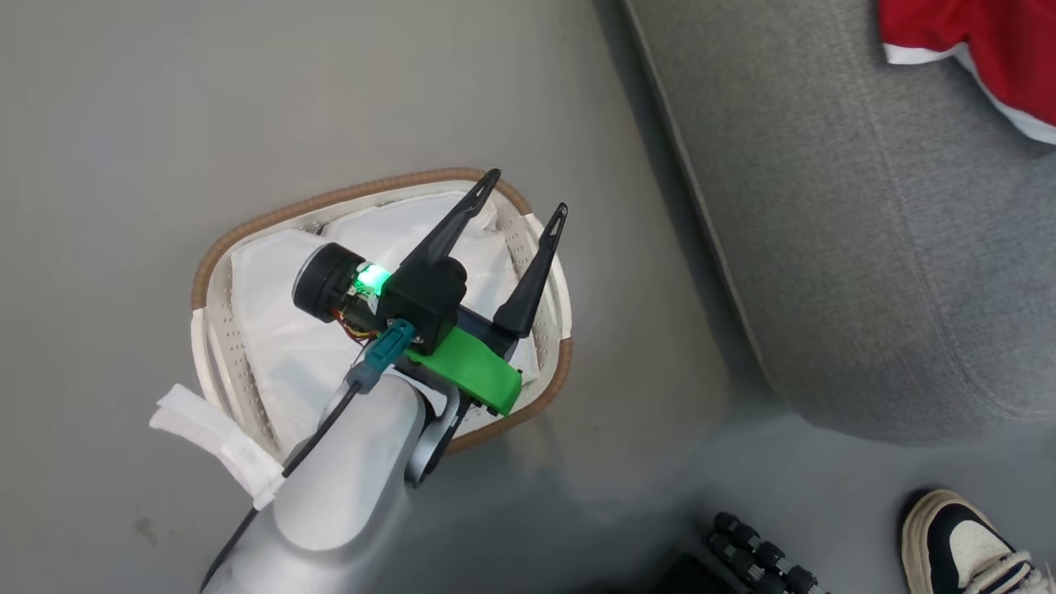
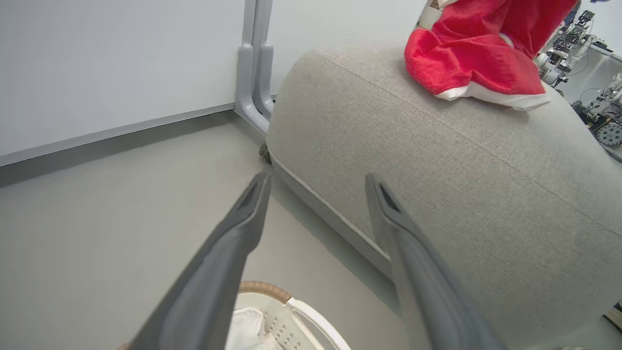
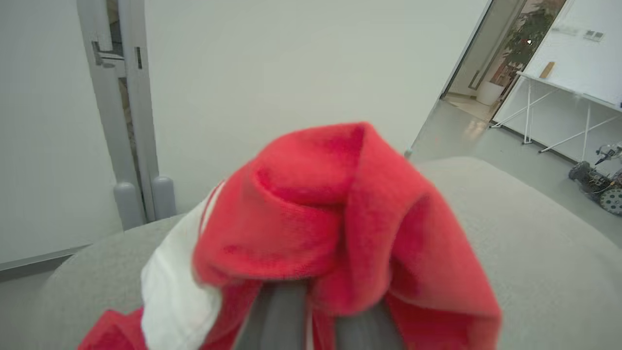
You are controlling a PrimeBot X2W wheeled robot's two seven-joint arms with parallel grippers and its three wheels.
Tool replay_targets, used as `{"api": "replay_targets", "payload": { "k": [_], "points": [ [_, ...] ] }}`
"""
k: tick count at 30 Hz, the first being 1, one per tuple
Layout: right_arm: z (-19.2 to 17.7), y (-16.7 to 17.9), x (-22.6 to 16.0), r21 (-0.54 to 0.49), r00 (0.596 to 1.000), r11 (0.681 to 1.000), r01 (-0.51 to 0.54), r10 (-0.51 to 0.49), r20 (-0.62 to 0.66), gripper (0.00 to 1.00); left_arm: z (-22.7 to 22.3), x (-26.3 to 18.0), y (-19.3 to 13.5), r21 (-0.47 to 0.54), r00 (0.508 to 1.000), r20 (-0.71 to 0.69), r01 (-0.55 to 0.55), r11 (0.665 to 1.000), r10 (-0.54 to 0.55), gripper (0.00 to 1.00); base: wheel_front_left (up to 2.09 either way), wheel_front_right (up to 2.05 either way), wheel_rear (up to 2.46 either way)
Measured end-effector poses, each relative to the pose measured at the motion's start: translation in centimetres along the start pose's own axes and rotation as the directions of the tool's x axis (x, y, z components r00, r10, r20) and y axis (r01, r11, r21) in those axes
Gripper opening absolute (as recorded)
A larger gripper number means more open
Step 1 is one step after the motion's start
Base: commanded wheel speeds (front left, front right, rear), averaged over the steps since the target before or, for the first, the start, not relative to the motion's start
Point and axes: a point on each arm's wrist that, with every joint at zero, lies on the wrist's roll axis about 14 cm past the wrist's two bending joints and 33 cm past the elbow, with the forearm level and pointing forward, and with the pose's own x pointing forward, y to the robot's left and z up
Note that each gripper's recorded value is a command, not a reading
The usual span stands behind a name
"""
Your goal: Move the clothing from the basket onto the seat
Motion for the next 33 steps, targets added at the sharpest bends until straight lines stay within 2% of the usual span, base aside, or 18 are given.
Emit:
{"api": "replay_targets", "payload": {
  "k": [1, 2, 3, 4, 9, 14, 19, 26, 29, 33],
  "points": [
    [-2.3, 0.7, -0.4, 0.017, 0.999, 1.000, -0.002, 0.003, -0.045, 0.15, -0.4, -0.2, 0.6, -0.003, 1.000, -0.008, -0.014, 1.000, 0.014, 1.00, 0.00, 0.00, 0.00],
    [-4.4, 1.4, -0.9, 0.035, 0.996, 0.999, -0.003, 0.006, -0.085, 0.49, -0.8, -0.5, 1.2, -0.006, 0.999, -0.016, -0.029, 1.000, 0.029, 1.00, 0.00, 0.00, 0.00],
    [-6.0, 2.1, -1.3, 0.049, 0.993, 0.999, -0.007, 0.013, -0.115, 0.87, -1.2, -0.7, 1.7, -0.009, 0.999, -0.024, -0.042, 0.999, 0.042, 1.00, 0.00, 0.00, 0.00],
    [-7.2, 2.7, -1.7, 0.057, 0.991, 0.998, -0.013, 0.020, -0.135, 1.00, -1.5, -0.9, 2.1, -0.011, 0.998, -0.029, -0.052, 0.999, 0.052, 1.00, 0.00, 0.00, 0.00],
    [-12.6, 5.6, -5.6, 0.092, 0.968, 0.994, -0.058, 0.079, -0.239, 1.00, -1.5, -1.4, 3.0, -0.012, 0.996, -0.033, -0.079, 0.997, 0.079, 1.00, 0.00, 0.00, 0.00],
    [-13.3, 5.3, -9.0, 0.112, 0.962, 0.992, -0.064, 0.092, -0.256, 1.00, -0.6, -1.7, 2.8, 0.001, 0.996, -0.022, -0.086, 0.996, 0.086, 1.00, 0.00, 0.00, 0.00],
    [-12.0, 4.1, -11.4, 0.137, 0.970, 0.989, -0.054, 0.084, -0.226, 1.00, 1.0, -2.5, 2.5, 0.018, 0.994, 0.002, -0.109, 0.994, 0.109, 1.00, 0.00, 0.00, 0.00],
    [-9.6, 6.0, -13.7, 0.195, 0.977, 0.975, -0.105, 0.138, -0.160, 1.00, 3.1, -5.0, 3.6, 0.042, 0.977, 0.030, -0.214, 0.976, 0.213, 1.00, 0.00, 0.00, 0.00],
    [-7.8, 7.9, -13.5, 0.202, 0.977, 0.966, -0.163, 0.187, -0.103, 1.00, 4.3, -6.4, 4.9, 0.057, 0.957, 0.056, -0.289, 0.956, 0.286, 1.00, 0.00, 0.00, 0.00],
    [-5.8, 11.3, -13.8, 0.225, 0.963, 0.942, -0.249, 0.266, -0.044, 1.00, 5.3, -9.4, 7.1, 0.074, 0.914, 0.070, -0.405, 0.911, 0.401, 1.00, 0.00, 0.00, 0.00]
  ]
}}
